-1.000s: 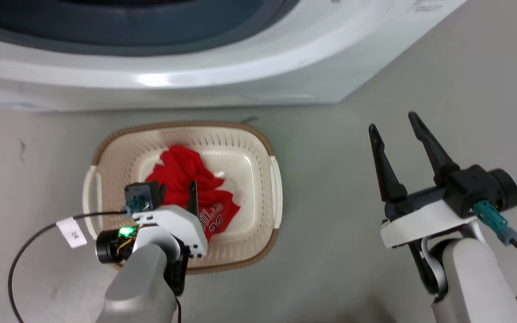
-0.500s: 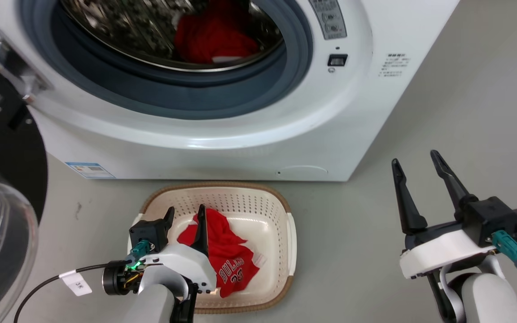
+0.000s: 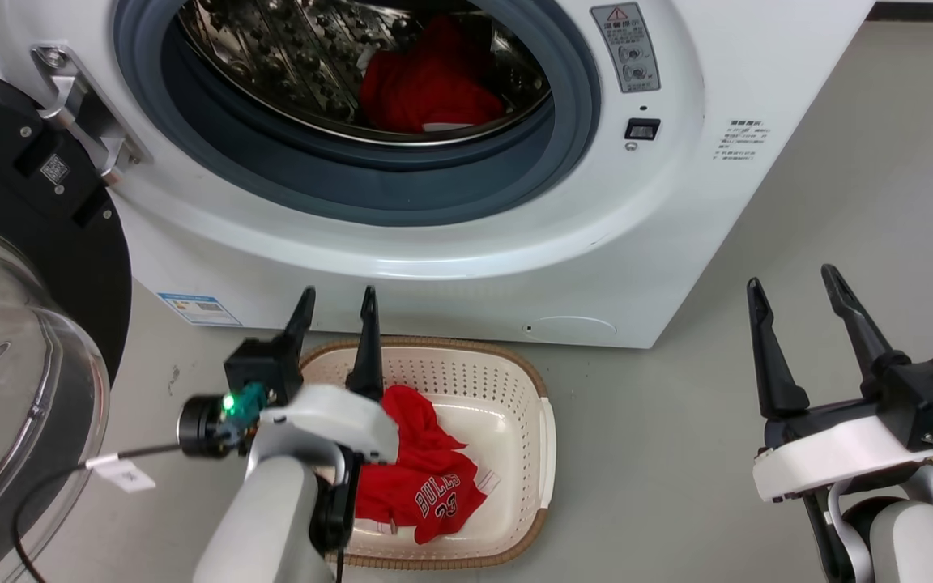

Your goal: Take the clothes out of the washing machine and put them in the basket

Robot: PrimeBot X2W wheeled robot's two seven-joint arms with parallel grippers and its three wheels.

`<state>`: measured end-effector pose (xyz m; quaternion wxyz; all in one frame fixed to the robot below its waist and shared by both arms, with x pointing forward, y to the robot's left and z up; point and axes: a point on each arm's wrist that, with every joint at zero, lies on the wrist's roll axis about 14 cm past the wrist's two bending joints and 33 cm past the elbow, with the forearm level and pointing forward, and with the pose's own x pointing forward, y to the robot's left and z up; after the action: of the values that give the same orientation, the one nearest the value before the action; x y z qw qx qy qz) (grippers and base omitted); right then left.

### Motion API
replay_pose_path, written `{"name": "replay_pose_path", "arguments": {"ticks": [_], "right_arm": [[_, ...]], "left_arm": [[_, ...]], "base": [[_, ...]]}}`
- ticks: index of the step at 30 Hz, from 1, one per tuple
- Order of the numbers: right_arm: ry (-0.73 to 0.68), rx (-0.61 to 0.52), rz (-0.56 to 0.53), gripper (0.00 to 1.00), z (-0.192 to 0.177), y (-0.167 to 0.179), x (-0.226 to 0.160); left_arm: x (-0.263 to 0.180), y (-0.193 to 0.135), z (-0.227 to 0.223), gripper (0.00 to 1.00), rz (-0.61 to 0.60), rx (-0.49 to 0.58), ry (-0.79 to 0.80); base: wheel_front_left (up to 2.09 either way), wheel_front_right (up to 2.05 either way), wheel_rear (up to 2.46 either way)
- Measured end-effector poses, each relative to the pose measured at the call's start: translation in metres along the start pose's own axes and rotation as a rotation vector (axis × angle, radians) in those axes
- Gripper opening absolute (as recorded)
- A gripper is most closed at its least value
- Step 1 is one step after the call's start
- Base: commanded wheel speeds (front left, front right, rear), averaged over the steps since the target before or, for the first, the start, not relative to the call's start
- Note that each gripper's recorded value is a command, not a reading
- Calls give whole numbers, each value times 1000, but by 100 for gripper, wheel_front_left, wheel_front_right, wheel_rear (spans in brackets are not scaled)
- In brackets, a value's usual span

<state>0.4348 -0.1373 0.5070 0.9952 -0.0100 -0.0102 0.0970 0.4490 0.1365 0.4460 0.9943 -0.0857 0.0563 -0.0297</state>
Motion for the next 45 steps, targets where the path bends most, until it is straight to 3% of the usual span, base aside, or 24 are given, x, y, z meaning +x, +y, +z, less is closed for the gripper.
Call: {"name": "replay_pose_path", "arguments": {"ticks": [11, 17, 30, 35, 45], "right_arm": [[-7, -1, 5, 100, -5, -2, 17], [16, 2, 19, 100, -19, 0, 23], [116, 46, 10, 100, -71, -5, 22], [144, 67, -20, 100, -85, -14, 13], [225, 98, -74, 100, -116, -27, -2]], "left_arm": [[81, -10, 46, 100, -54, 37, -125], [140, -17, 49, 100, -101, 78, -122], [253, -26, -5, 100, -130, 201, 176], [276, -18, -37, 100, -96, 190, 323], [318, -6, -78, 100, -54, 273, 497]], "base": [[0, 0, 0], [0, 0, 0], [0, 0, 0], [0, 0, 0], [0, 0, 0]]}}
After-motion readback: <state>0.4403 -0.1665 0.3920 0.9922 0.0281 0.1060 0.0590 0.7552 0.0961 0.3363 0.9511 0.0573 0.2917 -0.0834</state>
